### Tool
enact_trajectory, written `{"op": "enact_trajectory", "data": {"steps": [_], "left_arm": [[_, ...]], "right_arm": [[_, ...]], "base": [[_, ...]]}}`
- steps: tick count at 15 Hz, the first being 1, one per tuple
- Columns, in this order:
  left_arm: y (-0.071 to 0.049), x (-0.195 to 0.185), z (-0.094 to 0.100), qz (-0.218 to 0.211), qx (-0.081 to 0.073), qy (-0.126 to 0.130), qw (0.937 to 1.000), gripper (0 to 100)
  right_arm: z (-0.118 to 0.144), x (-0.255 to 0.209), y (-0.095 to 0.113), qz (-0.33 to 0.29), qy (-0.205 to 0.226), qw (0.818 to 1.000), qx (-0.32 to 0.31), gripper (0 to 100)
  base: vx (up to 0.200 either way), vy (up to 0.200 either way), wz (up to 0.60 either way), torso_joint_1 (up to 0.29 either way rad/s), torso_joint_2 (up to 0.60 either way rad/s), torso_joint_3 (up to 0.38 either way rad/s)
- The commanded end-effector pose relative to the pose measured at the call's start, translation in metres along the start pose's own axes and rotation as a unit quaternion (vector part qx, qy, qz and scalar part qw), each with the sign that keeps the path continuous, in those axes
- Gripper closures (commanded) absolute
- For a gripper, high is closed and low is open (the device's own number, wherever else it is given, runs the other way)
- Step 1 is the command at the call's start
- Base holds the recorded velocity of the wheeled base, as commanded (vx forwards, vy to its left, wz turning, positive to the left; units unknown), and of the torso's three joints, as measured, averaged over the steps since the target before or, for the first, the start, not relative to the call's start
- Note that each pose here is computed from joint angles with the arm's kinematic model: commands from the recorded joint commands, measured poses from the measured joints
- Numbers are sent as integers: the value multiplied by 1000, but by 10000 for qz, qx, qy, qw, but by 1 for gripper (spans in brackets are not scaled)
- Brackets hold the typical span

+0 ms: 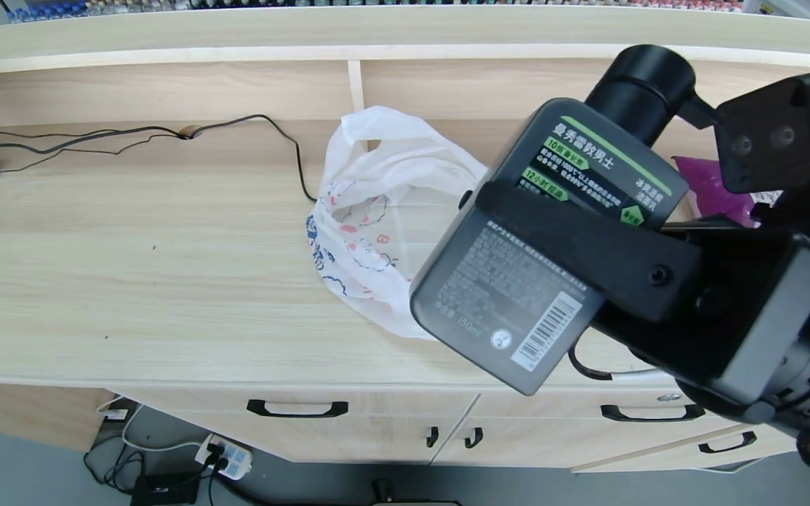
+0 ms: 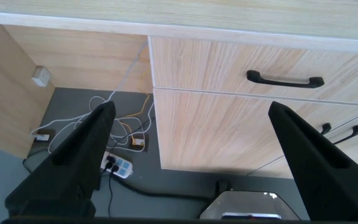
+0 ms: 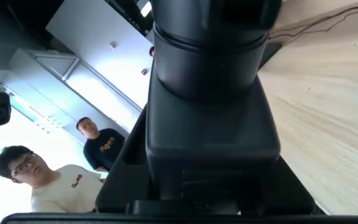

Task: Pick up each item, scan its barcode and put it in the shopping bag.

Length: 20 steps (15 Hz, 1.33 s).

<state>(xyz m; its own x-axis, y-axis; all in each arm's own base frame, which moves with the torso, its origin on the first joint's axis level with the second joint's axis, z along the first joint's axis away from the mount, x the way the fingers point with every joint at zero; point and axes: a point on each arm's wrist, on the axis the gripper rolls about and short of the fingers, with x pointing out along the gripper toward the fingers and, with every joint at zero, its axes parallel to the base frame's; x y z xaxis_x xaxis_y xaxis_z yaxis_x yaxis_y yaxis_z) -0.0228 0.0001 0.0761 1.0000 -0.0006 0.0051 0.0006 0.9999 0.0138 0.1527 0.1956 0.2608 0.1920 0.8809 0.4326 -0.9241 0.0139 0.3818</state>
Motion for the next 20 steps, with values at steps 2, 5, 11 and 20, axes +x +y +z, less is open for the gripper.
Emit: {"op": "enact_trajectory", "data": {"steps": [2, 5, 11, 20], "left_arm": [[0, 0, 0, 3, 8, -13, 10000, 0], [0, 0, 0, 11, 61, -20, 10000, 0], [0, 0, 0, 3, 115, -5, 9999, 0], [0, 0, 0, 3, 100, 18, 9999, 0]], "right_arm": [[6, 1, 9, 178, -89, 9998, -36, 100], [5, 2, 13, 350, 2, 9994, -21, 100], [1, 4, 2, 64, -15, 9997, -242, 100], [41, -19, -52, -2602, 33, 9114, -3189, 100]], "base": [[0, 0, 0, 0, 0, 0], [0, 0, 0, 0, 0, 0], [0, 0, 0, 0, 0, 0], [0, 0, 0, 0, 0, 0]]}}
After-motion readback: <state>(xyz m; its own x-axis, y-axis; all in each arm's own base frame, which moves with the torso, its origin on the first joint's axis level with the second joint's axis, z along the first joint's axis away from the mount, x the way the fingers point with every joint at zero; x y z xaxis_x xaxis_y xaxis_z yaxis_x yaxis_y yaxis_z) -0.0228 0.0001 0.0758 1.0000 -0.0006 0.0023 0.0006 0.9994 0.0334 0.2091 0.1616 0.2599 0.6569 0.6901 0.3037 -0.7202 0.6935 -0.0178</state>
